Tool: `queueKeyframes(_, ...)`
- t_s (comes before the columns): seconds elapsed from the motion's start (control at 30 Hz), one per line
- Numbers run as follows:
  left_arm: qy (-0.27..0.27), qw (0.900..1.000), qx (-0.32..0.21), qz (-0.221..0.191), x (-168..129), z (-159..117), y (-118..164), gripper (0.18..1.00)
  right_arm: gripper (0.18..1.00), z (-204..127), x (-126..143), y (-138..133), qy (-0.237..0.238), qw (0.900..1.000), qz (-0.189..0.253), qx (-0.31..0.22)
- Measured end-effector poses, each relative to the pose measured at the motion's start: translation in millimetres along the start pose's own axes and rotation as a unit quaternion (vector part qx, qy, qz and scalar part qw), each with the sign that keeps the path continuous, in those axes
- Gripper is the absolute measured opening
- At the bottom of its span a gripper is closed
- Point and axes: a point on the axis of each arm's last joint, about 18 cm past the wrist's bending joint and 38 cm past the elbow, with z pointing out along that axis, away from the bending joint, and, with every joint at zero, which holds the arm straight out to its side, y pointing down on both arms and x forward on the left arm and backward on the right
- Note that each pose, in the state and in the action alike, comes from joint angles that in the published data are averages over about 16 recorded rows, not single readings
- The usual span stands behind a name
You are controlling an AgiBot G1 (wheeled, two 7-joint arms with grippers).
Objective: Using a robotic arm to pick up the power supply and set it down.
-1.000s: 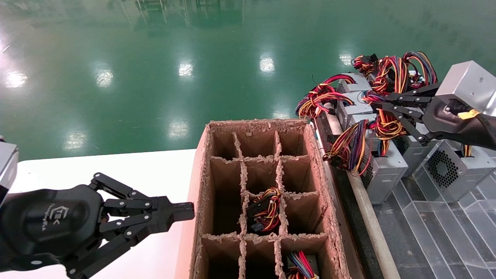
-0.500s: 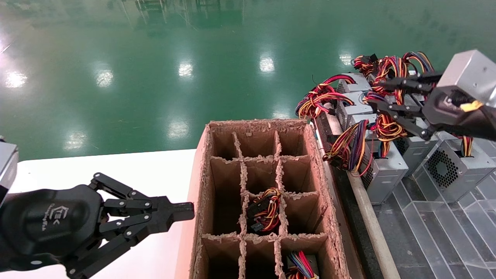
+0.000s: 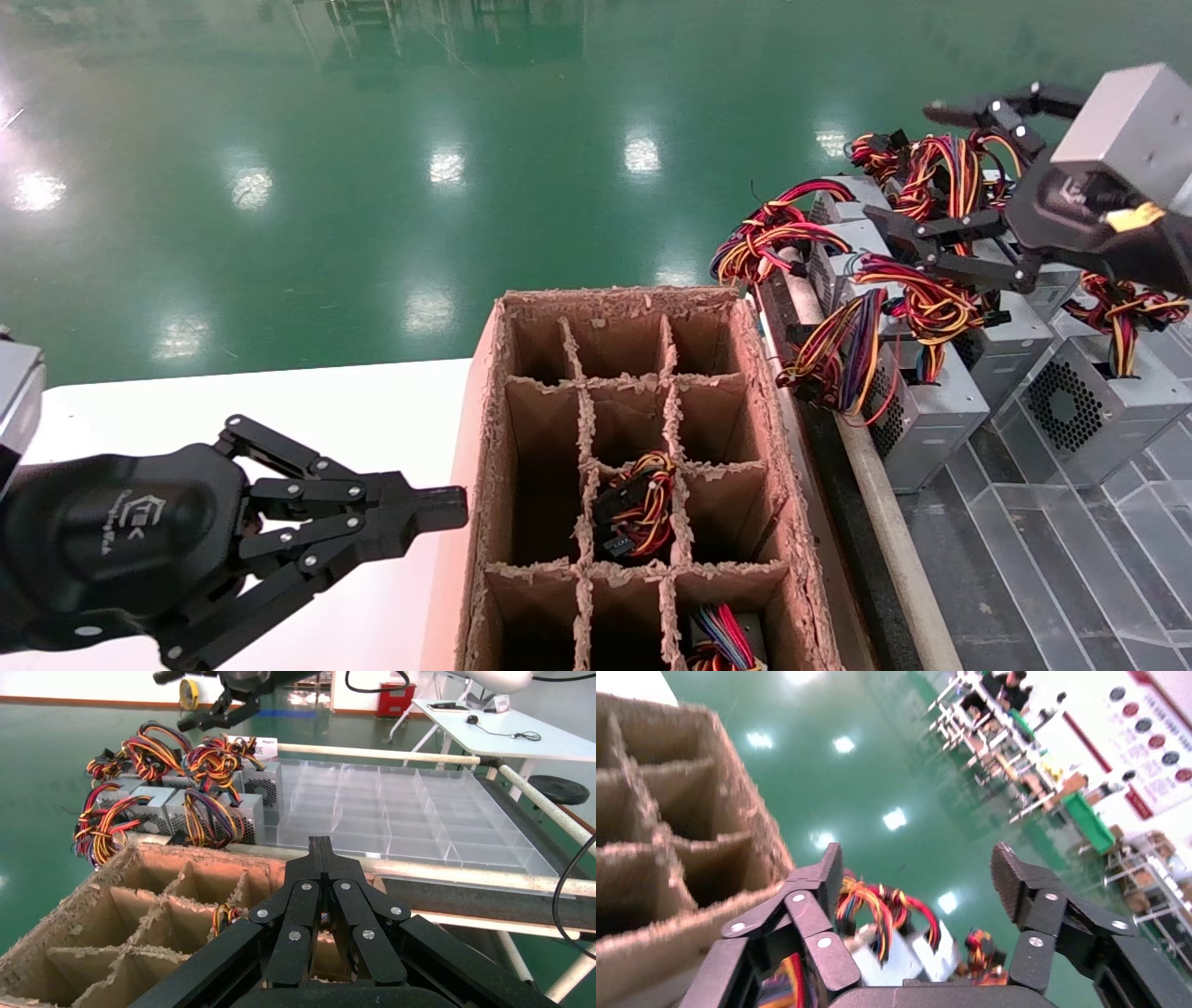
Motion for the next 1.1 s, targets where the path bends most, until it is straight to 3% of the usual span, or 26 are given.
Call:
queueKeyframes(0.33, 0.0, 1.0, 0.0, 0.0, 0.0, 0.0, 0.0, 0.191, 0.862, 2.5, -12.4, -6.3, -0.023, 0.999, 0.023, 0.03)
queueKeyframes(0.53, 0.0, 1.0, 0.0, 0.0, 0.0, 0.0, 0.0, 0.191, 0.938, 4.7, -28.7, -8.6, -0.056, 0.996, 0.054, 0.048)
queueKeyframes(1.1, 0.0, 1.0, 0.0, 0.0, 0.0, 0.0, 0.0, 0.204, 1.0, 4.2, -74.7, -19.1, -0.153, 0.972, 0.142, 0.103)
